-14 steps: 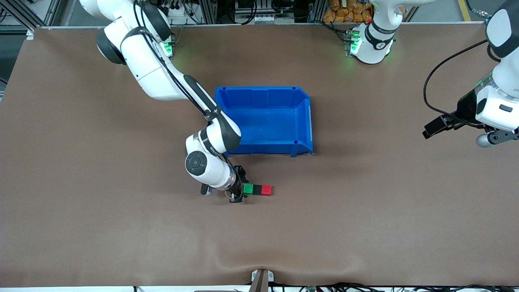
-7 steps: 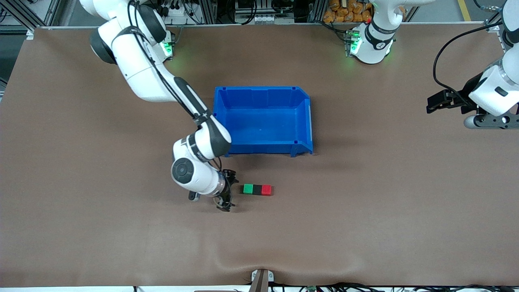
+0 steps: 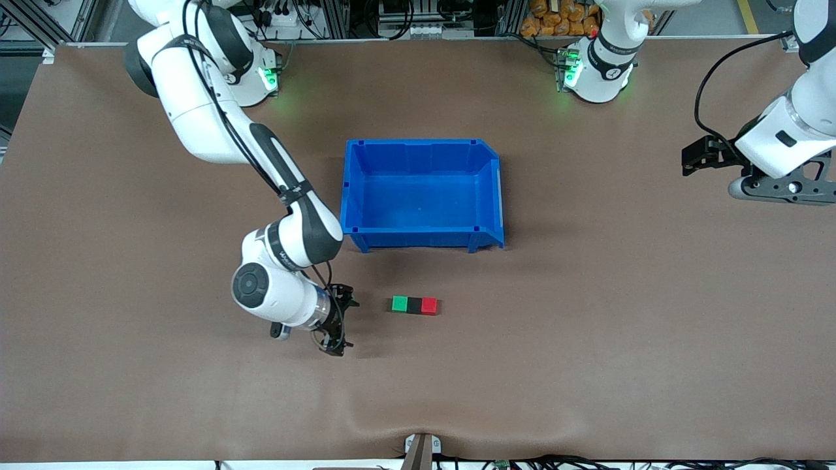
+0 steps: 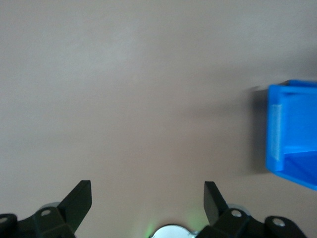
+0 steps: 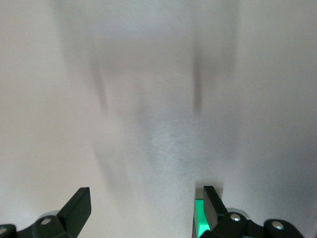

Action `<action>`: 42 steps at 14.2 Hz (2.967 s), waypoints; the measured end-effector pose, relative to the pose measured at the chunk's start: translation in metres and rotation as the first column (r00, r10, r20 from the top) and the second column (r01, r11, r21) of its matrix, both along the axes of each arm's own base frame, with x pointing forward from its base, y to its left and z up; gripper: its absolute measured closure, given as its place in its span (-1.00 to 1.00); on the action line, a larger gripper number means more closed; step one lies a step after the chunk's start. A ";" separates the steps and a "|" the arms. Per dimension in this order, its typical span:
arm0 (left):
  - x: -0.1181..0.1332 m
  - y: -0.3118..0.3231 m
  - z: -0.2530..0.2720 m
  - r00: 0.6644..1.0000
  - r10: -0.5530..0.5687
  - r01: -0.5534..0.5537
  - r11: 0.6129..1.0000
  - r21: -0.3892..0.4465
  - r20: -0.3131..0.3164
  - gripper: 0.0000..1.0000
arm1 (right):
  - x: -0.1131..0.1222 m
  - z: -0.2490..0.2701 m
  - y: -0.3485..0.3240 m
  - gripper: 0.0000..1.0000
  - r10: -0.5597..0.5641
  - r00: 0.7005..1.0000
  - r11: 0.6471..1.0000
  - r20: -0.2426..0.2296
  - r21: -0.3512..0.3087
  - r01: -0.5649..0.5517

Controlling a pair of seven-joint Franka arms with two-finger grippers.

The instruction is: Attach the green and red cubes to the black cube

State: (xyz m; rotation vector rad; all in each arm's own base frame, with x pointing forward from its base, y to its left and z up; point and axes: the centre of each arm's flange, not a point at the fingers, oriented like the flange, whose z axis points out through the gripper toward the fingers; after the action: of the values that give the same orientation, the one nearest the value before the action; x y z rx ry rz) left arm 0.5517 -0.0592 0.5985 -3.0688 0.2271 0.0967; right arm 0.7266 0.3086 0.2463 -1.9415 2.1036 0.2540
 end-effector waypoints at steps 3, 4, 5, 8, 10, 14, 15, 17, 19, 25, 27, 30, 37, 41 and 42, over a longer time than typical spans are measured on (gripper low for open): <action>0.001 -0.002 0.013 1.000 0.002 -0.001 1.000 -0.027 0.030 -1.00 | 0.005 0.026 -0.011 -1.00 0.013 1.000 1.000 0.014 -0.001 -0.013; 0.002 -0.002 0.014 0.999 0.002 -0.001 1.000 -0.029 0.034 -1.00 | 0.004 0.031 -0.016 -1.00 0.020 1.000 1.000 -0.001 -0.015 -0.020; 0.003 -0.002 0.014 0.999 0.003 -0.002 1.000 -0.030 0.040 -1.00 | 0.004 0.034 -0.022 -1.00 0.027 1.000 0.999 -0.015 -0.031 -0.027; 0.005 -0.002 0.016 0.998 0.003 -0.001 0.999 -0.032 0.061 -1.00 | 0.003 0.047 -0.045 -1.00 0.082 0.994 0.994 -0.075 -0.062 -0.086; 0.006 -0.001 0.015 0.998 0.004 -0.002 0.999 -0.033 0.064 -1.00 | -0.001 0.054 -0.061 -1.00 0.127 0.982 0.988 -0.139 -0.071 -0.138; 0.007 -0.001 0.015 0.998 0.006 -0.004 0.999 -0.033 0.063 -1.00 | 0.002 0.099 -0.085 -1.00 0.196 0.976 0.977 -0.097 -0.066 -0.203; 0.007 0.000 0.015 0.998 0.006 -0.004 0.999 -0.033 0.062 -1.00 | 0.000 0.111 -0.087 -1.00 0.222 0.971 0.971 -0.093 -0.067 -0.229; 0.007 0.000 0.014 0.998 0.006 -0.004 0.999 -0.033 0.062 -1.00 | -0.004 0.131 -0.095 -1.00 0.284 0.954 0.953 -0.096 -0.078 -0.291; 0.007 0.000 0.014 0.998 0.006 -0.004 0.999 -0.033 0.061 -1.00 | -0.011 0.146 -0.114 -1.00 0.355 0.925 0.926 -0.133 -0.089 -0.368; 0.007 0.000 0.014 0.998 0.006 -0.004 0.999 -0.033 0.061 -1.00 | -0.021 0.200 -0.190 -1.00 0.511 0.848 0.851 -0.139 -0.061 -0.522; 0.007 -0.001 0.014 0.998 0.005 -0.003 0.999 -0.033 0.061 -1.00 | -0.028 0.215 -0.204 -1.00 0.547 0.824 0.828 -0.146 -0.048 -0.559; 0.007 -0.001 0.014 0.998 0.005 -0.003 0.999 -0.032 0.060 -1.00 | -0.037 0.231 -0.209 -1.00 0.627 0.764 0.765 -0.154 -0.063 -0.640; 0.006 -0.001 0.011 0.999 0.005 -0.003 0.999 -0.032 0.054 -1.00 | -0.048 0.270 -0.264 -1.00 0.783 0.610 0.600 -0.122 -0.109 -0.792; 0.006 -0.001 0.011 0.999 0.005 -0.004 0.999 -0.032 0.053 -1.00 | -0.061 0.296 -0.287 -1.00 0.824 0.554 0.540 -0.121 -0.131 -0.831; 0.006 -0.001 0.011 0.999 0.005 -0.004 0.999 -0.032 0.053 -1.00 | -0.064 0.304 -0.288 -1.00 0.842 0.524 0.506 -0.127 -0.151 -0.849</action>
State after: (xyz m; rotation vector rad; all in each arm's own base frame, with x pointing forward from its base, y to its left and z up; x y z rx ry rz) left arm 0.5579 -0.0598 0.6095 -3.0985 0.2211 0.0120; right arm 0.6629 0.0210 0.5504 -2.9815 0.9904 0.2613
